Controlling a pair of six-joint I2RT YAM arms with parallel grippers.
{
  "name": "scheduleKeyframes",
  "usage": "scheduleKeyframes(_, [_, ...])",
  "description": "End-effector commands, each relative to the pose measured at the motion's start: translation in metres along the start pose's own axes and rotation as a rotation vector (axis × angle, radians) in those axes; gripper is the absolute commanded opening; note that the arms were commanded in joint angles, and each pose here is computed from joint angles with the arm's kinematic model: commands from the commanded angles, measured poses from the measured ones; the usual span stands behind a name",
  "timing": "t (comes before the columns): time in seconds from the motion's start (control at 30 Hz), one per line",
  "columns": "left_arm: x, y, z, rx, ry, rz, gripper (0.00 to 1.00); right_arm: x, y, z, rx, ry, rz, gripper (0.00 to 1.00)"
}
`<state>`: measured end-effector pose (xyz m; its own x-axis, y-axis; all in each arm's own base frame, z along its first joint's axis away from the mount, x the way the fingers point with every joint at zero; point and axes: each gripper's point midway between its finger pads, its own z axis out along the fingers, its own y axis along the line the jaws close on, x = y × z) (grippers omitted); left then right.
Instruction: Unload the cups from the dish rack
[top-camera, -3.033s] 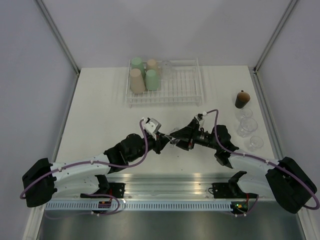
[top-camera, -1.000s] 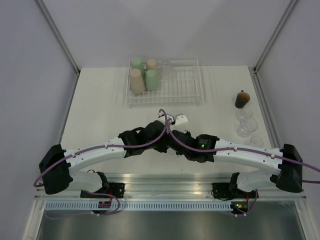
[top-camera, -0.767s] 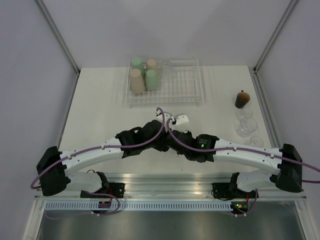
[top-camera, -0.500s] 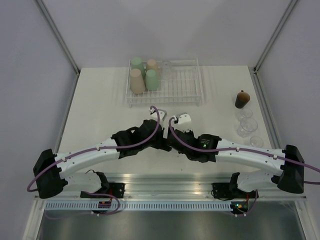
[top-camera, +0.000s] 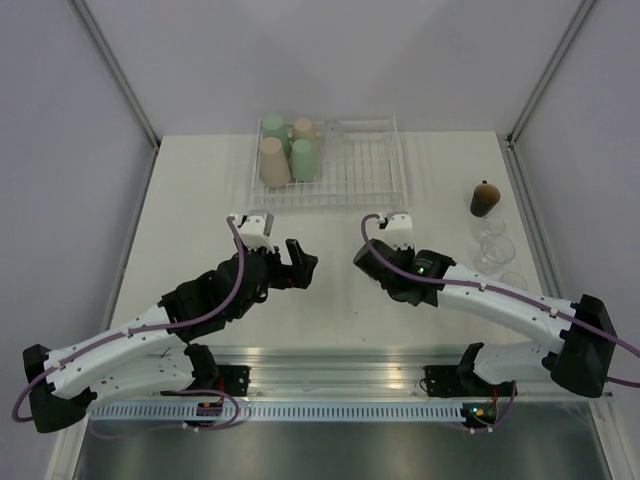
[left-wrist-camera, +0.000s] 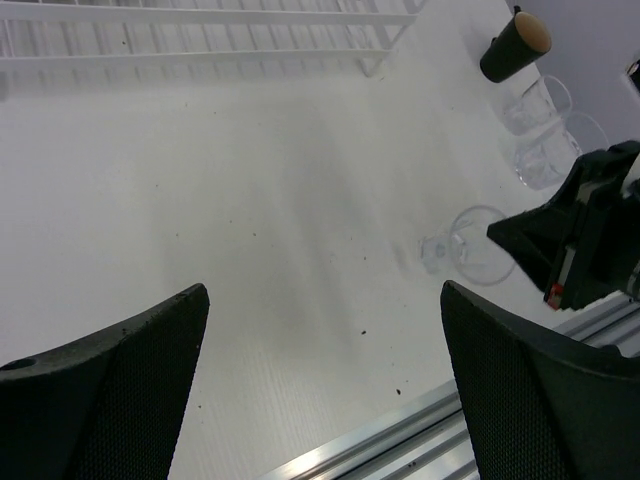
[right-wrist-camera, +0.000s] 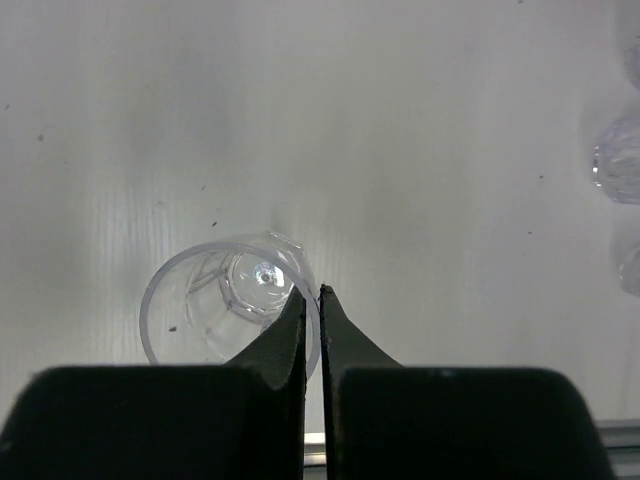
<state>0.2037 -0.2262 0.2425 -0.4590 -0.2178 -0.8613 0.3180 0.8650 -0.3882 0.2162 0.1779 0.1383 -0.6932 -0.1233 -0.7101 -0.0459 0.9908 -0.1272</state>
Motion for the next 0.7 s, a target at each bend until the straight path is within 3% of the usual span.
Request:
scheduleKeyframes(0.0, [0.015, 0.015, 0.003, -0.061, 0.022, -0.013, 1.00, -0.020, -0.039, 0.008, 0.081, -0.019, 0.052, 0.01])
scheduleKeyframes(0.2, [0.036, 0.021, 0.001, -0.065, 0.082, -0.023, 1.00, -0.042, -0.082, 0.041, 0.149, 0.007, 0.160, 0.01])
scheduleKeyframes(0.67, [0.046, 0.031, -0.006, -0.069, 0.098, -0.041, 1.00, -0.074, -0.167, 0.124, 0.164, 0.086, 0.463, 0.01])
